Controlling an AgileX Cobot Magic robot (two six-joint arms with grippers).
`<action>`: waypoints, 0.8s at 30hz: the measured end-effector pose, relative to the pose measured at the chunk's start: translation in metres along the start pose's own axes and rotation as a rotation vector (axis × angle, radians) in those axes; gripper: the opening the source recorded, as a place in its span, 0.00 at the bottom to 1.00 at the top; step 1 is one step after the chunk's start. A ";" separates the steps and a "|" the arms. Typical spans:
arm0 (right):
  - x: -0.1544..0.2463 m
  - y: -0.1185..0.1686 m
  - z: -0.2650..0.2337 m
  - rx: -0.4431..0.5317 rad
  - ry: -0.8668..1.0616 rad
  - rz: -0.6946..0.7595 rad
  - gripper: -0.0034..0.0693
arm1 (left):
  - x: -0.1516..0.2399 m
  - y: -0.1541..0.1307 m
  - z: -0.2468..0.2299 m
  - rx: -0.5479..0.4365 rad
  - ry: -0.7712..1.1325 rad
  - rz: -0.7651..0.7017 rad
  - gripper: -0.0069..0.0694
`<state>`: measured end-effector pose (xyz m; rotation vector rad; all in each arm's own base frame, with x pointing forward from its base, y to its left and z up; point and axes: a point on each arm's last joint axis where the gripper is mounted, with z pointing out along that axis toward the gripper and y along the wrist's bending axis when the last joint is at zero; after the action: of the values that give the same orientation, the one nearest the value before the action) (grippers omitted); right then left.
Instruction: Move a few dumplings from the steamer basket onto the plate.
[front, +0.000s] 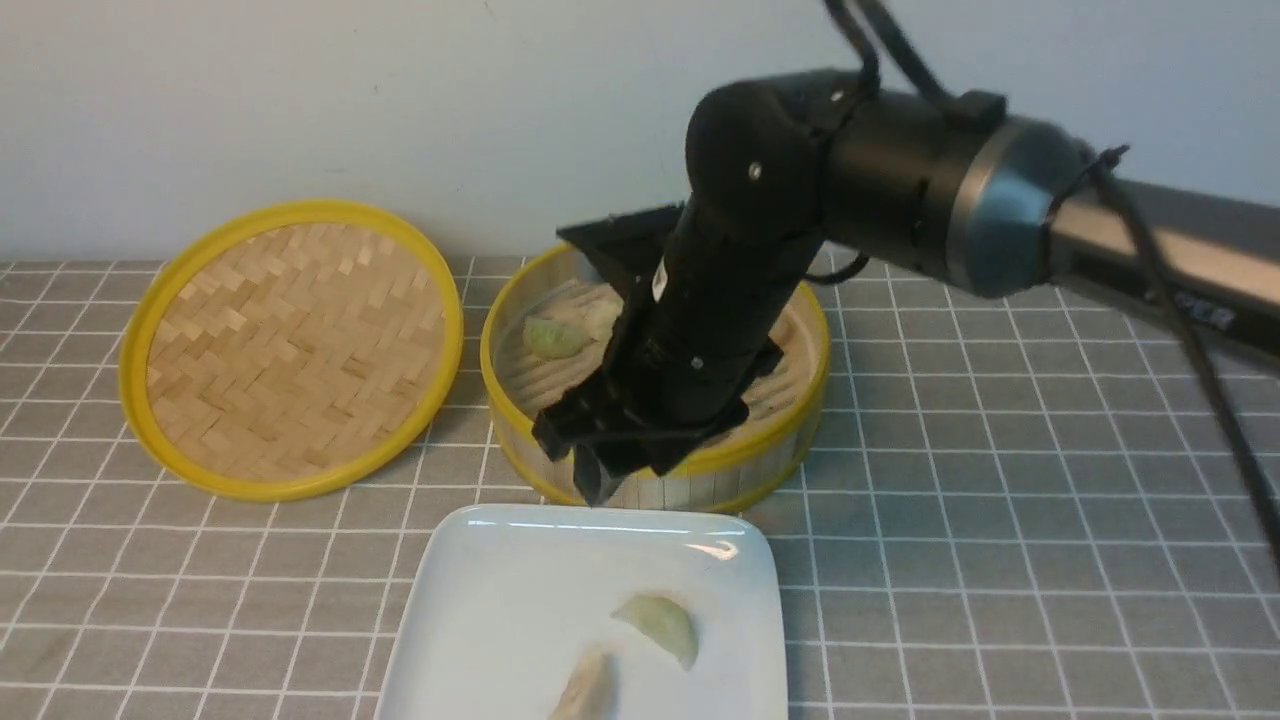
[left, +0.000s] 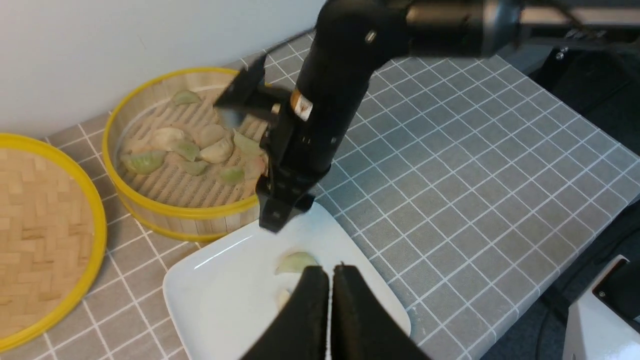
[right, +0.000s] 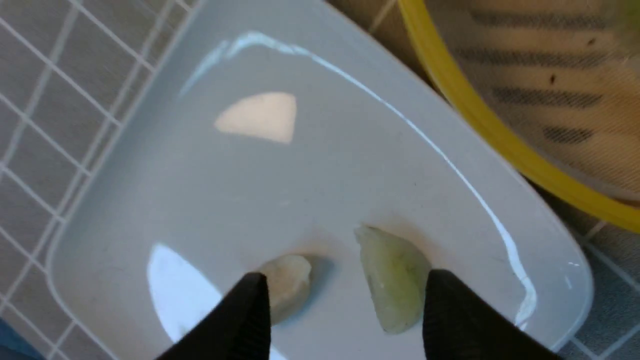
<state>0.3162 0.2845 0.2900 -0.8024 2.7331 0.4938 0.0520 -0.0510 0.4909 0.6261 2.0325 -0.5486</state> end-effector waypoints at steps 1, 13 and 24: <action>0.001 0.006 -0.028 -0.010 -0.061 -0.013 0.47 | 0.000 0.000 0.000 0.000 0.000 0.003 0.08; 0.077 0.020 -0.240 0.132 -0.544 -0.089 0.04 | -0.015 0.001 0.000 -0.007 -0.151 0.013 0.08; 0.223 0.006 -0.307 0.138 -0.818 -0.082 0.03 | -0.026 0.005 0.028 0.003 -0.114 0.025 0.08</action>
<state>0.0873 0.0649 0.4984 -0.5140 1.9447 0.4729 0.0850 -0.0693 0.4992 0.6078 1.9150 -0.5602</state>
